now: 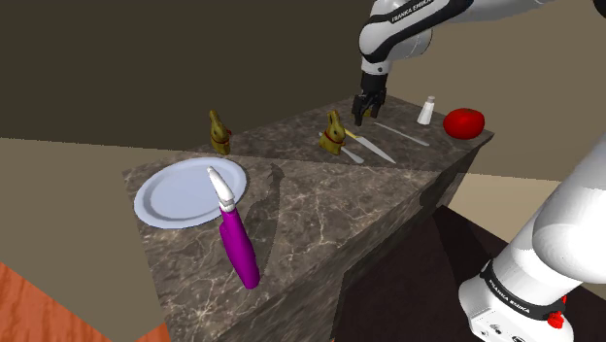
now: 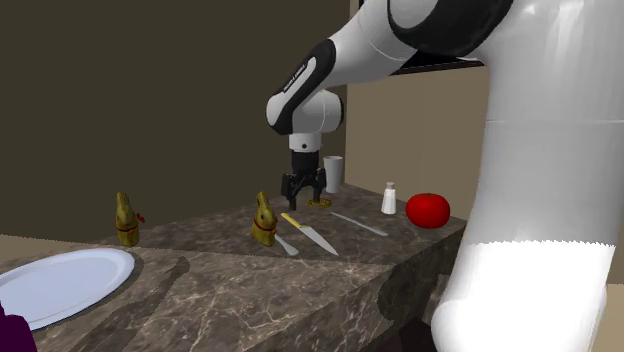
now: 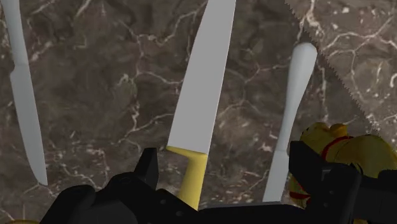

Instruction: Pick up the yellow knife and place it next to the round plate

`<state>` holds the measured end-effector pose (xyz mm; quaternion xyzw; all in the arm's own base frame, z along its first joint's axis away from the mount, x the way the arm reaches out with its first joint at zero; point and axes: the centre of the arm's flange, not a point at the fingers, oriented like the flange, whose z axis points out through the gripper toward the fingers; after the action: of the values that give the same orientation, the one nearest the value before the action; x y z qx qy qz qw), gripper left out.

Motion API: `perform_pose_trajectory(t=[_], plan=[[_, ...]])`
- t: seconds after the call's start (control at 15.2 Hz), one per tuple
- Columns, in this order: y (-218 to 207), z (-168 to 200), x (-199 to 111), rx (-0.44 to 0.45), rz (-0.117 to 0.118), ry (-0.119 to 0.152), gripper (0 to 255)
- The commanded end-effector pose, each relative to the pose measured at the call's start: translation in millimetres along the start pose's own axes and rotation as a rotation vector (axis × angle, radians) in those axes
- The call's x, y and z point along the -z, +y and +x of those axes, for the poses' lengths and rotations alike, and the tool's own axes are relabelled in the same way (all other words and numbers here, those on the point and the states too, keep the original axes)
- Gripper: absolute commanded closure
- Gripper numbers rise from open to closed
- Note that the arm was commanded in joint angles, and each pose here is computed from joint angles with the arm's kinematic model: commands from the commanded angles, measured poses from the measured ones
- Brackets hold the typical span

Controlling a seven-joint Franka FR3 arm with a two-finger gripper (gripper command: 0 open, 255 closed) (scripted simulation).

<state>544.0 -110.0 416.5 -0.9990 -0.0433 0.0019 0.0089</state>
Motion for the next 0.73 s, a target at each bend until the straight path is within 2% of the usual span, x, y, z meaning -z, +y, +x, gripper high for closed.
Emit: perform_pose_trajectory(t=[0.0,0.2,0.66], plan=[[9,20,-15,0.007,0.003,0.001,0],[19,50,-35,0.017,0.007,0.002,0],[19,50,-72,0.017,0.007,0.002,0]])
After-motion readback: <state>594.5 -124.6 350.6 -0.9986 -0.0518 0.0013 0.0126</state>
